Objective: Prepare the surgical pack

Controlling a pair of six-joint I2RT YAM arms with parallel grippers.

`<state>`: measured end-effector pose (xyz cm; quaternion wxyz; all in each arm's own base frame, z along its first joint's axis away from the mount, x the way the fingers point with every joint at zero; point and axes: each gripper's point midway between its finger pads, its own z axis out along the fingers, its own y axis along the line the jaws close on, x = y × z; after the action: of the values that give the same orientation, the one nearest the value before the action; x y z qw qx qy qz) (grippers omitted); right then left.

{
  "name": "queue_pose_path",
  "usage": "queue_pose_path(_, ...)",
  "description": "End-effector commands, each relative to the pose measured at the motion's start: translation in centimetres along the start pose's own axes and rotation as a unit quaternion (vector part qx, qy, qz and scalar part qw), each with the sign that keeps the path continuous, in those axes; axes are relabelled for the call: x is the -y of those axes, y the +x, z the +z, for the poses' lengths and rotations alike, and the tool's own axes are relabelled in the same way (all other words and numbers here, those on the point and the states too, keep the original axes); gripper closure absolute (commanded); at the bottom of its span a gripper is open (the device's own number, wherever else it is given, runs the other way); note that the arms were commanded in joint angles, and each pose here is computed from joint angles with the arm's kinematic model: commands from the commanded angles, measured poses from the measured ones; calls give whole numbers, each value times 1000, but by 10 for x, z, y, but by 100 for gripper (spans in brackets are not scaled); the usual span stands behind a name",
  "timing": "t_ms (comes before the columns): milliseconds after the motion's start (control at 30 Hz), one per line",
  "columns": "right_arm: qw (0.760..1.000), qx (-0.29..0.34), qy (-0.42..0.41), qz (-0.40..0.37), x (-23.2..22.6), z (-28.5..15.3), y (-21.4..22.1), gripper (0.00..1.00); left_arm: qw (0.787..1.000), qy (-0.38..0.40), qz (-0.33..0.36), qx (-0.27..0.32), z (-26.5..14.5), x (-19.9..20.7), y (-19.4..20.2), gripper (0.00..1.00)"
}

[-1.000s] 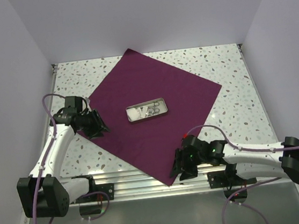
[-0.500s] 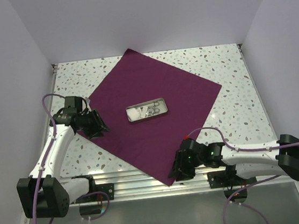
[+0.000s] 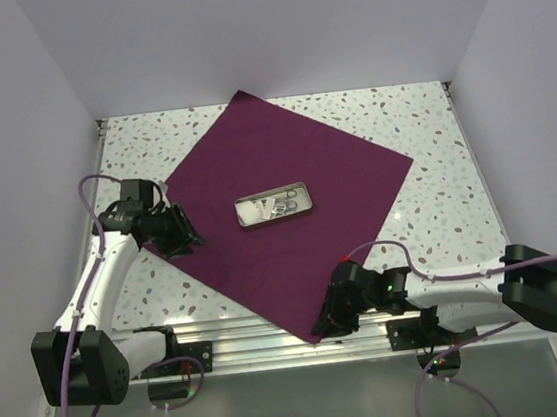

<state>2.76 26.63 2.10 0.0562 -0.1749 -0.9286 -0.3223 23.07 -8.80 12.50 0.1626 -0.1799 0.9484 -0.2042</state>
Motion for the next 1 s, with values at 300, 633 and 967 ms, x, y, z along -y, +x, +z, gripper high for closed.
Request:
queue_pose_path(300, 994, 52, -21, -96, -40, -18, -22, 100, 1000, 0, 18, 21, -5, 5, -14, 55)
queue_pose_path(633, 971, 136, -14, -198, -156, -81, -127, 100, 995, -49, 37, 74, -19, 3, -51, 57)
queue_pose_path(967, 959, 195, -11, -204, -261, -89, -278, 100, 994, -61, 45, 83, -4, -2, -66, 57)
